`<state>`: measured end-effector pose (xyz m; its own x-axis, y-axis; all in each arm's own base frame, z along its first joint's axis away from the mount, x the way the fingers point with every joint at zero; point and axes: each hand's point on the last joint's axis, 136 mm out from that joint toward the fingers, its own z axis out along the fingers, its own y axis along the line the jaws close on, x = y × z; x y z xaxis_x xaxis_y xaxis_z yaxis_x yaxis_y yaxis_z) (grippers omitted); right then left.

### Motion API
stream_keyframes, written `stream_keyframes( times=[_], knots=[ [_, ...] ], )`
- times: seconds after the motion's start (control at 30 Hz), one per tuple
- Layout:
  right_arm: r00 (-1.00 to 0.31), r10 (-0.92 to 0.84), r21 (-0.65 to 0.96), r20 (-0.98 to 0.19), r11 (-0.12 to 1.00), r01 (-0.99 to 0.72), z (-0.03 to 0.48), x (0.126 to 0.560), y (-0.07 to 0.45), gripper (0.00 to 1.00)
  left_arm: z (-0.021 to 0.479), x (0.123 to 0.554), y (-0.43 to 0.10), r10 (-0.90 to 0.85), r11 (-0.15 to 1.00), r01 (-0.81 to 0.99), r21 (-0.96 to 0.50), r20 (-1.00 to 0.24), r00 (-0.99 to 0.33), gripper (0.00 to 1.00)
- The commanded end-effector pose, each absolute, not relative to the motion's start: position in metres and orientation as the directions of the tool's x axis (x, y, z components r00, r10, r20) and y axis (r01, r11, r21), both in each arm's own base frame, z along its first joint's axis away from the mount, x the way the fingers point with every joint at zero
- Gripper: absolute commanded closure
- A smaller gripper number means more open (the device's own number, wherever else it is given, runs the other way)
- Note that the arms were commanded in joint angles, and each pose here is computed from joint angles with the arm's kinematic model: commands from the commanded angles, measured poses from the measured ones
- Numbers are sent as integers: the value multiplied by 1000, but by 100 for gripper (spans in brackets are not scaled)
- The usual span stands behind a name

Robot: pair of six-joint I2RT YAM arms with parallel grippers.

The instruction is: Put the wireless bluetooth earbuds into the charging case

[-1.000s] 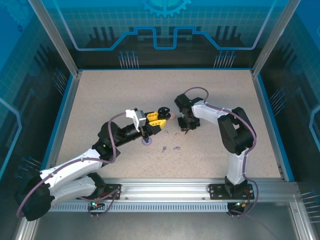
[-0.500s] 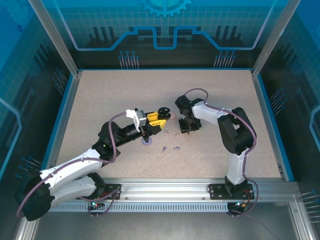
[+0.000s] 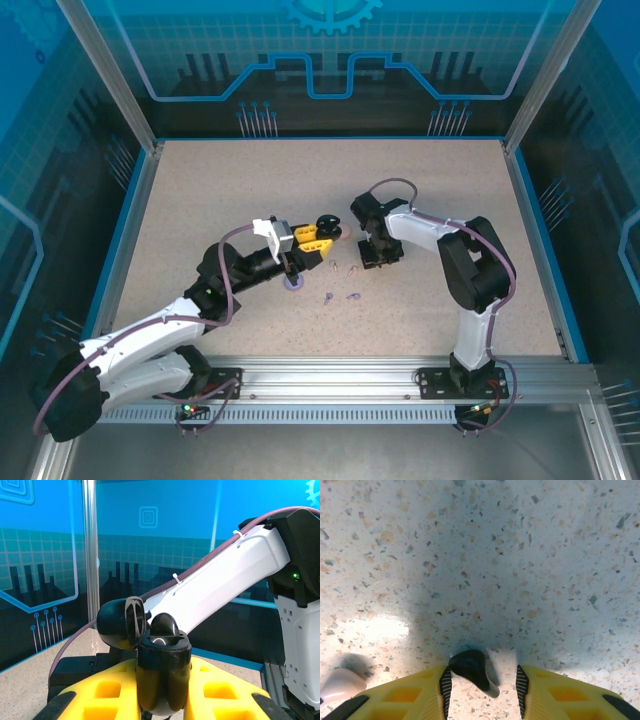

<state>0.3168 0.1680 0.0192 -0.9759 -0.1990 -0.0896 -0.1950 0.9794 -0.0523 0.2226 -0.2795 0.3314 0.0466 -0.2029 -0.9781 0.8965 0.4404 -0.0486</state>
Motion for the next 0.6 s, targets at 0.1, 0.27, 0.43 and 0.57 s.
stream_keyframes(
  times=[0.1, 0.27, 0.43, 0.57],
  knots=[
    [-978, -199, -28, -68, 980, -198, 32, 315, 179, 60, 337, 218, -275, -209, 455, 890, -11, -973, 95, 97],
    [-978, -203, -35, -52, 979, -201, 27, 321, 182, 60, 337, 217, -274, -206, 459, 889, -6, -973, 100, 97],
    [-978, -206, -39, -35, 978, -205, 22, 322, 183, 61, 337, 217, -273, -206, 462, 887, -3, -973, 104, 97],
    [-978, -207, -33, -13, 978, -207, 16, 319, 184, 62, 338, 217, -272, -206, 464, 886, -3, -973, 104, 97]
  ],
)
